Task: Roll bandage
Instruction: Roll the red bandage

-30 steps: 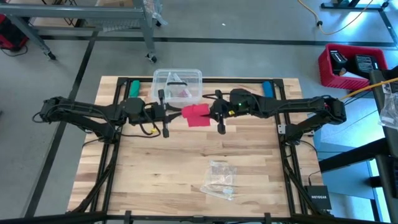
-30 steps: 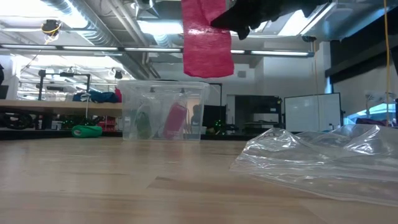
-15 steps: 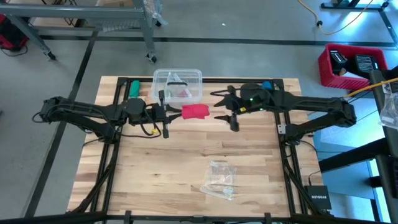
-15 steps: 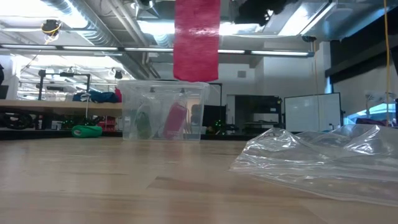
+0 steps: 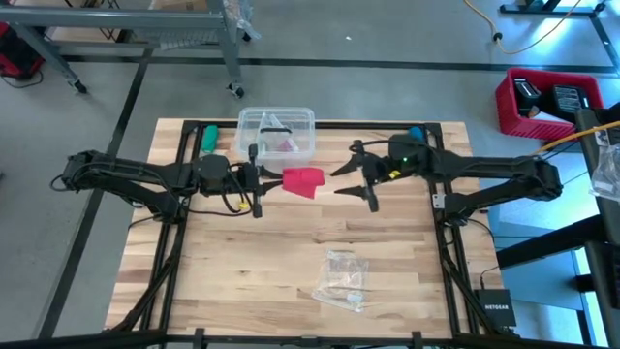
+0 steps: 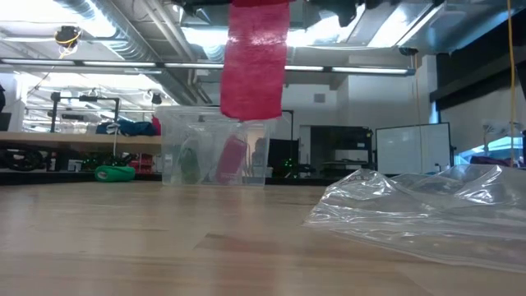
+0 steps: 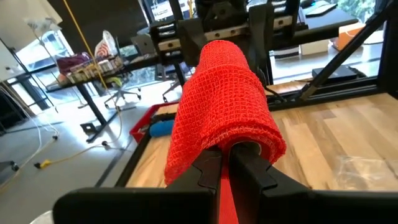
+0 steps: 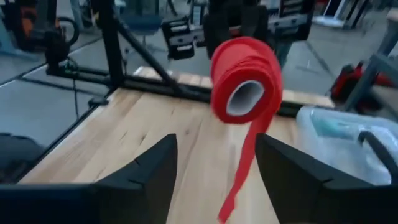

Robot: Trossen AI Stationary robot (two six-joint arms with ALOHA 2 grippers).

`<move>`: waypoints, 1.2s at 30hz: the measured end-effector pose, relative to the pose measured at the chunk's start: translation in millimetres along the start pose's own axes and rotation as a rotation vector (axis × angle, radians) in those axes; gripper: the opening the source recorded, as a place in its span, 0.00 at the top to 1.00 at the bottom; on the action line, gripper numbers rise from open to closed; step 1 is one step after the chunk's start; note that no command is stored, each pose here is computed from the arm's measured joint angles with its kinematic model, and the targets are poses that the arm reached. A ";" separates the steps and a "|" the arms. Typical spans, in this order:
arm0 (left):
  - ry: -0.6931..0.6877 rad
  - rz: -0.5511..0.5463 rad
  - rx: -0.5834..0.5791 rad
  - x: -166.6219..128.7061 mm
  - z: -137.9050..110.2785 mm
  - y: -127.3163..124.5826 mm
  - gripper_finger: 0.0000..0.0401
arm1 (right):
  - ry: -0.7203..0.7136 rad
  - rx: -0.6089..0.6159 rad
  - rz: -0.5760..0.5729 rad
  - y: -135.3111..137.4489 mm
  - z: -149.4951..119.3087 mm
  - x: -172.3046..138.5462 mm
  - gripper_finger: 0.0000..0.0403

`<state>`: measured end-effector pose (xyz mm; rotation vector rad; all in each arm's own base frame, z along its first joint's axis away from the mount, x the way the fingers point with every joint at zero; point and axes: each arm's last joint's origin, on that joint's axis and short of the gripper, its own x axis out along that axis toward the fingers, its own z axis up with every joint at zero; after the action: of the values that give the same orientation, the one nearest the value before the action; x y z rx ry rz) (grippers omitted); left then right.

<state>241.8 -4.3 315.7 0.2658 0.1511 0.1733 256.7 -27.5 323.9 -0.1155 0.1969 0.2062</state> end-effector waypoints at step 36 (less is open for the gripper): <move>0.021 0.025 0.016 0.3 -1.7 0.4 0.97 | -0.106 0.022 0.013 -3.4 -0.4 12.0 0.59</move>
<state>241.8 -3.5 314.2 0.2824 0.1701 0.2000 268.9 -28.6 321.3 -0.0812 0.0947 0.2227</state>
